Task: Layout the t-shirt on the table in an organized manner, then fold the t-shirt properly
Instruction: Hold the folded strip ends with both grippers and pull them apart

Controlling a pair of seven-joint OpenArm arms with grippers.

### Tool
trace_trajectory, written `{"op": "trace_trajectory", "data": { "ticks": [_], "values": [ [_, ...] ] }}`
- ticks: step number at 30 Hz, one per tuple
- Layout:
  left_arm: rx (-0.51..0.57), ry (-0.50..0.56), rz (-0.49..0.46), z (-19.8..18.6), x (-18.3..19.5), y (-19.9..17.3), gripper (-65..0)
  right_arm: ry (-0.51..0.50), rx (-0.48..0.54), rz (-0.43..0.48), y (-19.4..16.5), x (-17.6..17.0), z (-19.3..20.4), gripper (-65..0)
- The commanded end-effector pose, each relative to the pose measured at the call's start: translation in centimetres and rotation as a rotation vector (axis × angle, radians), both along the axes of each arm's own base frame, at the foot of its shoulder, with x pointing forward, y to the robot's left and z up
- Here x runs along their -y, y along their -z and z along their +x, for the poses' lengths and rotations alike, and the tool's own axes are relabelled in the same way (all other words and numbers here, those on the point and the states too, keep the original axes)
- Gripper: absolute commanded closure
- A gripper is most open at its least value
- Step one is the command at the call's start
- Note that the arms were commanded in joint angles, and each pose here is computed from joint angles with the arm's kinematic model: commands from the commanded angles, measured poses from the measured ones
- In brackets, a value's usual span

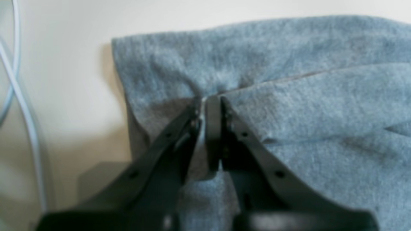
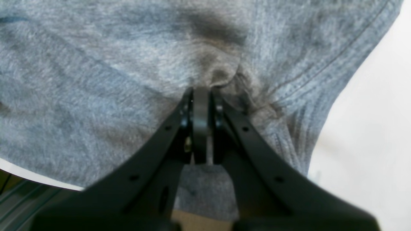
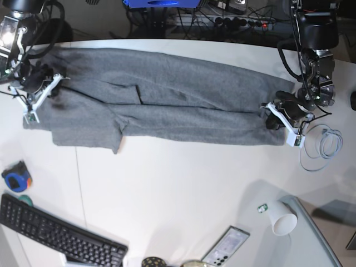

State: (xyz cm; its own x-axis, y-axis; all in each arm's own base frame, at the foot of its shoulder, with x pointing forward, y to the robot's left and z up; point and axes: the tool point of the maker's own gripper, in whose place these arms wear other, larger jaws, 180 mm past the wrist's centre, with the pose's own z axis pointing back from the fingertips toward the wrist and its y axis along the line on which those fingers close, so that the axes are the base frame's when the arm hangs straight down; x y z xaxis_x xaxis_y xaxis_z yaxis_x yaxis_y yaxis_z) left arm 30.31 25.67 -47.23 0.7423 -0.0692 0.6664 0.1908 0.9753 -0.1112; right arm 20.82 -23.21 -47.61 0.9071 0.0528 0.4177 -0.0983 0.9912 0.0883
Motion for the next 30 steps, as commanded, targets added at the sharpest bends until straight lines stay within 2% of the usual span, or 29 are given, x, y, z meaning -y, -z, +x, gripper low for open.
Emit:
{"op": "trace_trajectory", "data": {
  "ticks": [1,5,7,10,12,16,19,21,24,27,30],
  "values": [
    [0.047,-0.004,0.009,1.2,-0.7,-1.3,0.0,0.011,0.021,-0.011,-0.5,0.8,0.6,-1.7],
    [0.051,-0.003,0.019,1.3,-1.1,-1.6,0.0,0.015,0.008,-0.004,0.0,0.7,0.3,-2.6],
    [0.052,-0.001,0.026,1.3,-1.4,-1.7,0.0,0.014,0.009,-0.007,-0.1,0.8,0.2,-7.1],
    [0.049,-0.001,0.029,1.3,-1.5,-1.7,0.0,0.015,0.011,-0.006,-0.2,0.8,0.3,-19.8],
    [0.047,-0.001,0.044,1.3,-2.1,-1.9,0.0,0.013,0.018,-0.009,-0.4,0.8,0.4,-26.1],
    [0.055,-0.013,0.050,1.3,-2.9,-2.2,0.0,-0.004,0.083,-0.035,-2.5,0.5,1.2,-30.5],
    [0.085,-0.041,0.070,1.8,-4.5,-3.5,-19.3,0.034,0.161,-0.064,-4.9,1.4,2.1,-30.6],
    [0.129,-0.071,0.080,2.3,-5.6,-5.0,-32.4,0.055,0.174,-0.084,-5.8,2.3,2.3,-30.6],
    [0.210,-0.113,0.097,3.3,-7.1,-7.8,-44.4,0.065,0.195,-0.094,-6.5,3.0,3.4,-30.6],
    [0.229,-0.126,0.103,3.6,-7.3,-9.2,-48.4,0.077,0.199,-0.085,-6.3,3.6,4.6,-30.0],
    [0.190,-0.114,0.059,3.6,-4.4,-8.1,-42.1,0.107,0.212,-0.031,-5.0,3.7,6.4,-28.2]
  ]
}}
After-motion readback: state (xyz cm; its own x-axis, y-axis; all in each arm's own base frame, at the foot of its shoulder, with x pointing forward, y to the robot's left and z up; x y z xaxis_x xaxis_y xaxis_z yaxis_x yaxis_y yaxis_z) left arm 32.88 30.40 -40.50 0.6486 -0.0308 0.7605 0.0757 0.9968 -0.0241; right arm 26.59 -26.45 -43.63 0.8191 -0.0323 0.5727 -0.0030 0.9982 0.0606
